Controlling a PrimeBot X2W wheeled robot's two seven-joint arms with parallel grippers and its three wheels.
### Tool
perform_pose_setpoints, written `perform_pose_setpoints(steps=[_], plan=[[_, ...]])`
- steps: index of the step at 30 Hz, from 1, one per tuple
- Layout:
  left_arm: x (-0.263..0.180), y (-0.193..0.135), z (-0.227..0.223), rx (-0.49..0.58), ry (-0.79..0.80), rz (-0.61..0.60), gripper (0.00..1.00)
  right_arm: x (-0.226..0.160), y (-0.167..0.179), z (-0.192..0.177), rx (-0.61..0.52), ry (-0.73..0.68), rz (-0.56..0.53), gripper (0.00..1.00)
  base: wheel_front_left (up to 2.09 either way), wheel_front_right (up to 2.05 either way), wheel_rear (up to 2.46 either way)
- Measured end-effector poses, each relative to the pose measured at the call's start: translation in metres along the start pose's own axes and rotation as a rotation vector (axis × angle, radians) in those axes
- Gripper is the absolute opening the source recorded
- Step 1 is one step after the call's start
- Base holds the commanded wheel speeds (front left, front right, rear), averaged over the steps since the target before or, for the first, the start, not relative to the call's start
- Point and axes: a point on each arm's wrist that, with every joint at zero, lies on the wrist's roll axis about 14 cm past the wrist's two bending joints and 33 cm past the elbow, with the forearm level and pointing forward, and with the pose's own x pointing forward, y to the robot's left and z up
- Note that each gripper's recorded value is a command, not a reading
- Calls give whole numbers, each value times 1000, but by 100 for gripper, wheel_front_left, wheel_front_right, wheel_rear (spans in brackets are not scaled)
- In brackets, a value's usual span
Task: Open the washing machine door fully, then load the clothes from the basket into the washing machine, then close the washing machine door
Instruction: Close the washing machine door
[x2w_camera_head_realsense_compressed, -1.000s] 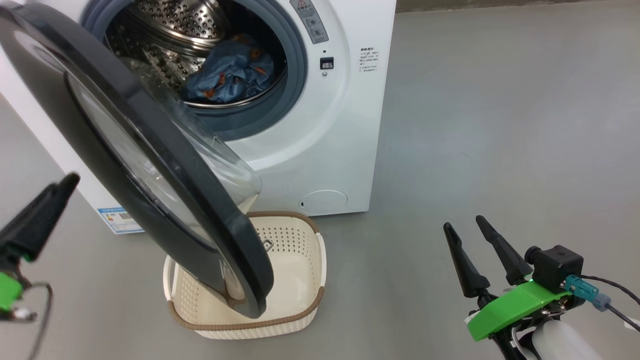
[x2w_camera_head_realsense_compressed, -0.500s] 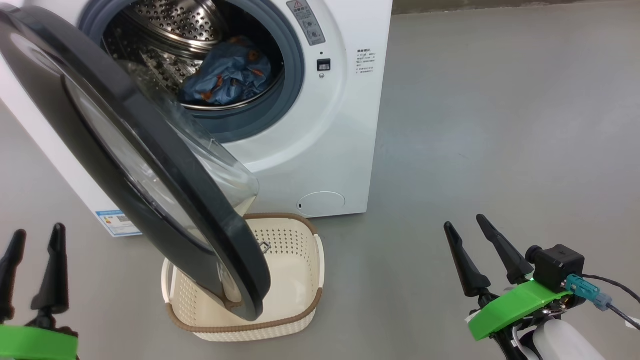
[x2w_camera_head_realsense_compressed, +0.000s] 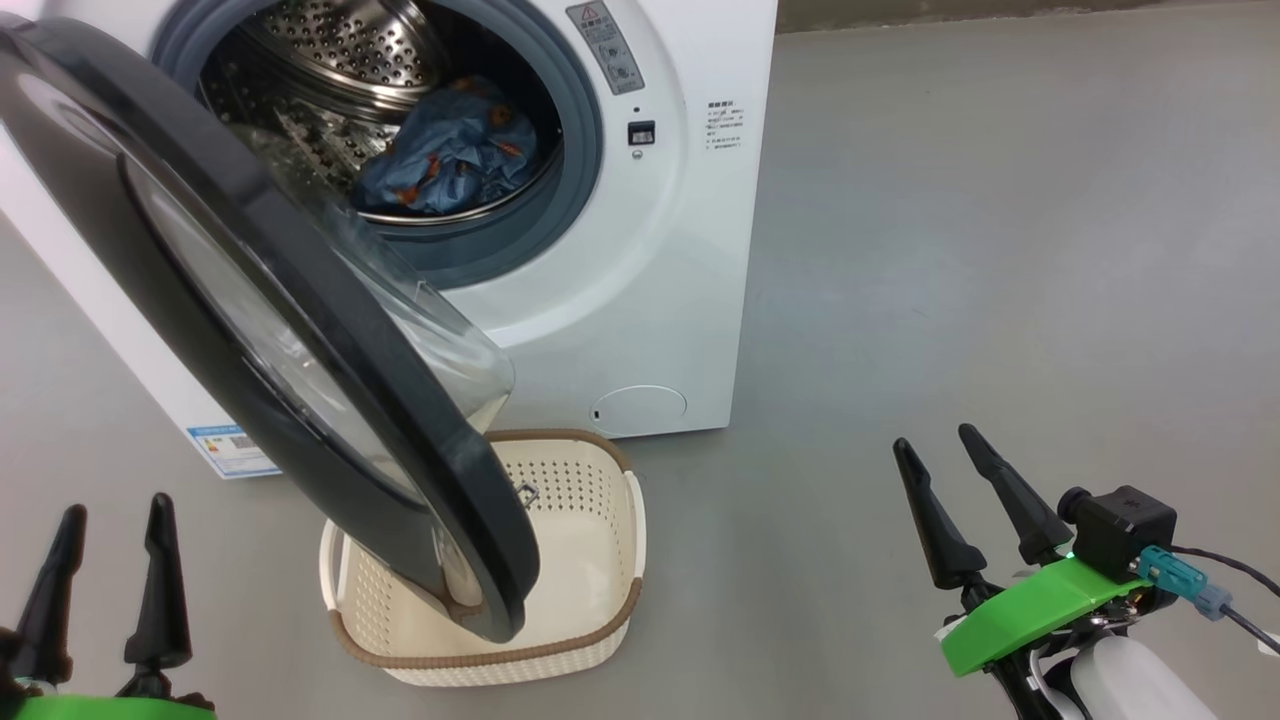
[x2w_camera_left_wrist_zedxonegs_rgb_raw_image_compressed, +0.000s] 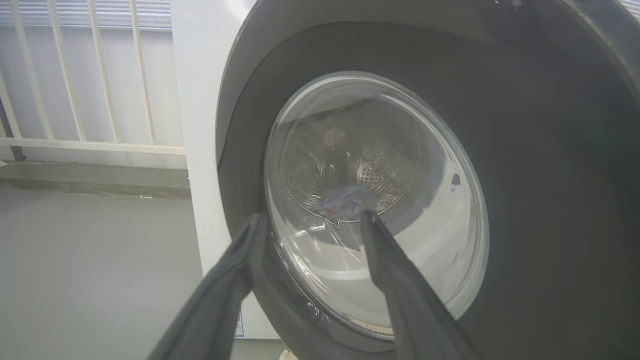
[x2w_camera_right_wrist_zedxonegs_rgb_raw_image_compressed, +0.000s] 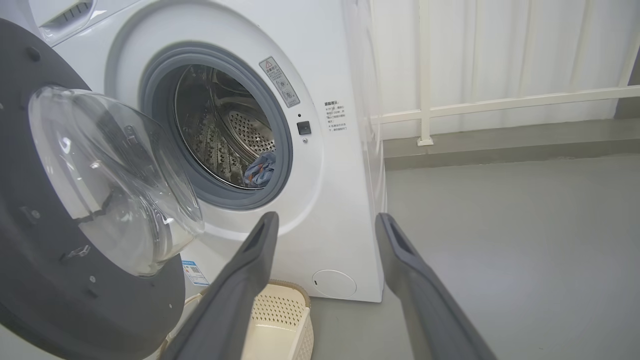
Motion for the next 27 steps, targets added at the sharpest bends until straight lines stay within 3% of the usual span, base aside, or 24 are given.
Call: perform_pose_setpoints(steps=[27], plan=[[-6, 4, -12, -31, 6, 37, 100, 5, -1, -2, 4, 4, 0, 100, 0, 0, 0]])
